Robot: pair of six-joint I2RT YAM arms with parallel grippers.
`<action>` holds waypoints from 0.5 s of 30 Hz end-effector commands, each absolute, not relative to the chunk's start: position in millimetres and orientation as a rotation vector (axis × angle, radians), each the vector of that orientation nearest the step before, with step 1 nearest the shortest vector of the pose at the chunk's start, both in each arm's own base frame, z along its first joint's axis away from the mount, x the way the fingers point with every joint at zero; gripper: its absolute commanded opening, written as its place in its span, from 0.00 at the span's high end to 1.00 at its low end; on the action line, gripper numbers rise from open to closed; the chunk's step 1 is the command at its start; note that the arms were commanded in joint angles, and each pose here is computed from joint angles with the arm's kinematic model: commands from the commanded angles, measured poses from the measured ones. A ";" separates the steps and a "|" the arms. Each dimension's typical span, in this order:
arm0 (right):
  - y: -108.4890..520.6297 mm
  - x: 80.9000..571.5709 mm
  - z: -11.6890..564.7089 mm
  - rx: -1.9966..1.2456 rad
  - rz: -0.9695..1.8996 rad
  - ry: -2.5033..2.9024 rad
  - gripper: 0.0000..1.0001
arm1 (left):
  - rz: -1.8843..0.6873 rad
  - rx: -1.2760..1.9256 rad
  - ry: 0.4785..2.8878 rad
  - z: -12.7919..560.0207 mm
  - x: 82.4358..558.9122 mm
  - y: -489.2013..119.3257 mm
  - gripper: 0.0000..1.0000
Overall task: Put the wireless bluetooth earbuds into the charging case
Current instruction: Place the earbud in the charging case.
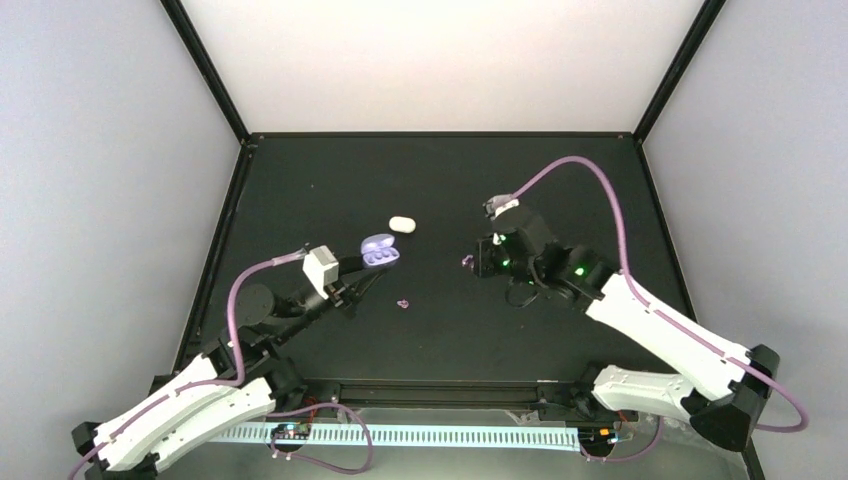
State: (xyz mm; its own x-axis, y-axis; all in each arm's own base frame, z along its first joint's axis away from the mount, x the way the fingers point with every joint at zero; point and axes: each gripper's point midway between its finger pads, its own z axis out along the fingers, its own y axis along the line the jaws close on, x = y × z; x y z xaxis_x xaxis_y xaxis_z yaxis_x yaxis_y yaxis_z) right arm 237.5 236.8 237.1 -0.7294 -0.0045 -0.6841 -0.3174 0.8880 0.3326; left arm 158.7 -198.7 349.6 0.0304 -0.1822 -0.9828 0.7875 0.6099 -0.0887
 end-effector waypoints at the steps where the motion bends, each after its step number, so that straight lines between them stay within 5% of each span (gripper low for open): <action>1: 212.2 241.1 288.0 -0.249 0.464 2.207 0.99 | -0.885 0.568 1.254 374.2 160.1 -214.1 0.98; 15: 175.1 227.8 408.2 -0.290 0.451 1.896 0.99 | -1.002 0.682 1.059 411.4 182.1 -291.2 0.98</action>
State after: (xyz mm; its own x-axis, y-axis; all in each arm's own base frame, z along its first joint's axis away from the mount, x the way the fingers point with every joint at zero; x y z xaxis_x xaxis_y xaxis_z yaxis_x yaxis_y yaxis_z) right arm 233.2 189.0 390.9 -0.4268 0.0580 -0.9025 -0.3929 0.8869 0.2428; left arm 196.4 -287.0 343.2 -0.0013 -0.1638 -0.9865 0.8698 0.4865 -0.0819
